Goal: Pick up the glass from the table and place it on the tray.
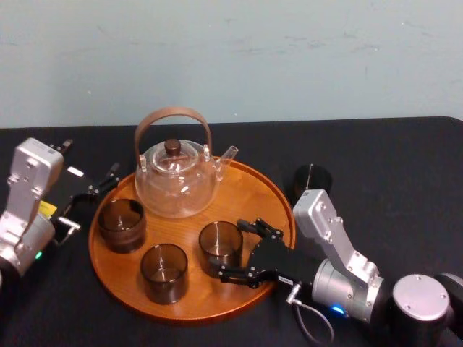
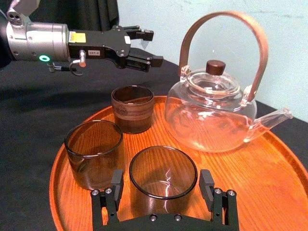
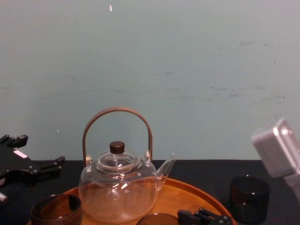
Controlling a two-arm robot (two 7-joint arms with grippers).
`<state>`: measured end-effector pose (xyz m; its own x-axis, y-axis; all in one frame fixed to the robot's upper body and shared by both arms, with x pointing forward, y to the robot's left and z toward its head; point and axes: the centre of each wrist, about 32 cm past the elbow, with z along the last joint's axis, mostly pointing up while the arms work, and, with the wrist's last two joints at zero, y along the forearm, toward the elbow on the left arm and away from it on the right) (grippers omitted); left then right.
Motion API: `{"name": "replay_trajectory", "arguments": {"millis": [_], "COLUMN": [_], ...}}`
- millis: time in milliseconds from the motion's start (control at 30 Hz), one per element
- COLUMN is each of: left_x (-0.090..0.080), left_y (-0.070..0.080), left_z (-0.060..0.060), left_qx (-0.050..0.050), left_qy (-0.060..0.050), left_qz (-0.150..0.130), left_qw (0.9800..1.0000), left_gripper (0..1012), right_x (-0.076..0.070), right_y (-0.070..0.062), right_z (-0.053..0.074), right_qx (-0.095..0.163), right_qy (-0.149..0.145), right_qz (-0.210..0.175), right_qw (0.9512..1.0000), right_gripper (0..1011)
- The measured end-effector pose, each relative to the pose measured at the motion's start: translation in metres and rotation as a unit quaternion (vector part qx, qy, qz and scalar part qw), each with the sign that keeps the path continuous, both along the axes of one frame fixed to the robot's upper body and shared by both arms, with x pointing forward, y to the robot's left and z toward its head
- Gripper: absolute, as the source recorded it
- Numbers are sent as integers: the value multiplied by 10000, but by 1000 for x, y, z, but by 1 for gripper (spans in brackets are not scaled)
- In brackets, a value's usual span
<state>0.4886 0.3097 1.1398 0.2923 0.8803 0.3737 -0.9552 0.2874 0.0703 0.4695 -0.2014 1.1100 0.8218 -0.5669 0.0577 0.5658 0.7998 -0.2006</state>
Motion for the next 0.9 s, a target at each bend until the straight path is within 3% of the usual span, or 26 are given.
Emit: {"name": "replay_trajectory", "arguments": {"millis": [467, 900], "left_x": [0, 0], "left_y": [0, 0], "left_z": [0, 0], "left_qx": [0, 0], "left_qy": [0, 0], "left_qz": [0, 0], "left_qw": [10000, 10000], "left_gripper": [1001, 1001], "right_x": [-21, -40], "right_y": [-24, -59], "right_z": [14, 17], "right_qx": [129, 192], "right_qy": [-270, -355], "right_qz": [-136, -617], "right_qw": [9995, 9973], "right_gripper": [1002, 1002]}}
